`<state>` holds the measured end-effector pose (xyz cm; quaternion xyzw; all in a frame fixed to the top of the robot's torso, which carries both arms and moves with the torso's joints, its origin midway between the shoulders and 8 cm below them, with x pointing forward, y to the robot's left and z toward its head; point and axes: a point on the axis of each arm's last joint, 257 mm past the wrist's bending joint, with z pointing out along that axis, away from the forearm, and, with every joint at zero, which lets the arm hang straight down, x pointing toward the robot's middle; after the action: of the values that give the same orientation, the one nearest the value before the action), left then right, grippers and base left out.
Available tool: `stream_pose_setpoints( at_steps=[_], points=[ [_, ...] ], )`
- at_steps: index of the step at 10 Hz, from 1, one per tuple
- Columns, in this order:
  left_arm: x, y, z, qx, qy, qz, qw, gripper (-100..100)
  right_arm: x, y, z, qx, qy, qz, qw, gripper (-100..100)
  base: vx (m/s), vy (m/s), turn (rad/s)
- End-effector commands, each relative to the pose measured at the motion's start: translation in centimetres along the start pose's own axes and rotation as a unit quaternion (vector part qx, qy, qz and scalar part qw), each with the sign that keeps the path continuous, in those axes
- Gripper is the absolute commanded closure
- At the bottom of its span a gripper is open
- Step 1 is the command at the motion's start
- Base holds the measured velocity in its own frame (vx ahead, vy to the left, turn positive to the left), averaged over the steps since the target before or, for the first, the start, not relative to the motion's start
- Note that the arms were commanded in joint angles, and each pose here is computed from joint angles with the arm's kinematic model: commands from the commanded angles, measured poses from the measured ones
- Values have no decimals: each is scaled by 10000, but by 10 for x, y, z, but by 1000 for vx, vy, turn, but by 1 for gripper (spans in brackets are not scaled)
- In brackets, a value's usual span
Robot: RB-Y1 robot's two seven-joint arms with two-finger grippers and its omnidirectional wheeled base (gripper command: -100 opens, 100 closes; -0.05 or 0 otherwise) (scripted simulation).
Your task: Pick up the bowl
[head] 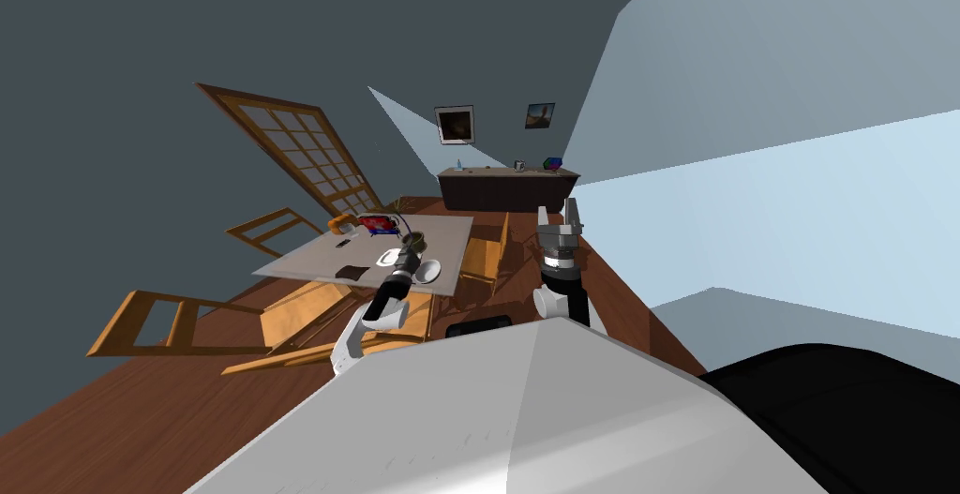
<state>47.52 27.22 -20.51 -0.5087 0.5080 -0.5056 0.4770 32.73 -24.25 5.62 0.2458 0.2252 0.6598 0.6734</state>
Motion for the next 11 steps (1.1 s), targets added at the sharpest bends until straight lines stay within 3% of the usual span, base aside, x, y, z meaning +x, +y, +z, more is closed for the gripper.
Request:
stream_pose_setpoints(
  at_steps=[1,2,3,6,8,10,11],
  points=[
    [-7,22,8,-333,-68,-39,9994,-100,0,0,0,0,0,0,10000,0,3,30,-14],
    [-7,23,8,-356,-74,-39,9993,-100,0,0,0,0,0,0,10000,0,0,23,-13],
    [-12,41,13,-619,-135,-81,9980,-100,0,0,0,0,0,0,10000,0,-1,28,-14],
    [-19,64,17,-962,-227,-127,9950,-100,0,0,0,0,0,0,10000,0,0,25,-11],
    [-26,90,24,-1383,-347,-238,9895,-100,0,0,0,0,0,0,10000,0,1,33,-21],
    [-34,119,23,-1778,-472,-301,9825,-100,0,0,0,0,0,0,10000,0,6,30,-15],
    [-35,124,22,-1847,-494,-300,9811,-100,0,0,0,0,0,0,10000,0,5,22,-9]
  ],
)
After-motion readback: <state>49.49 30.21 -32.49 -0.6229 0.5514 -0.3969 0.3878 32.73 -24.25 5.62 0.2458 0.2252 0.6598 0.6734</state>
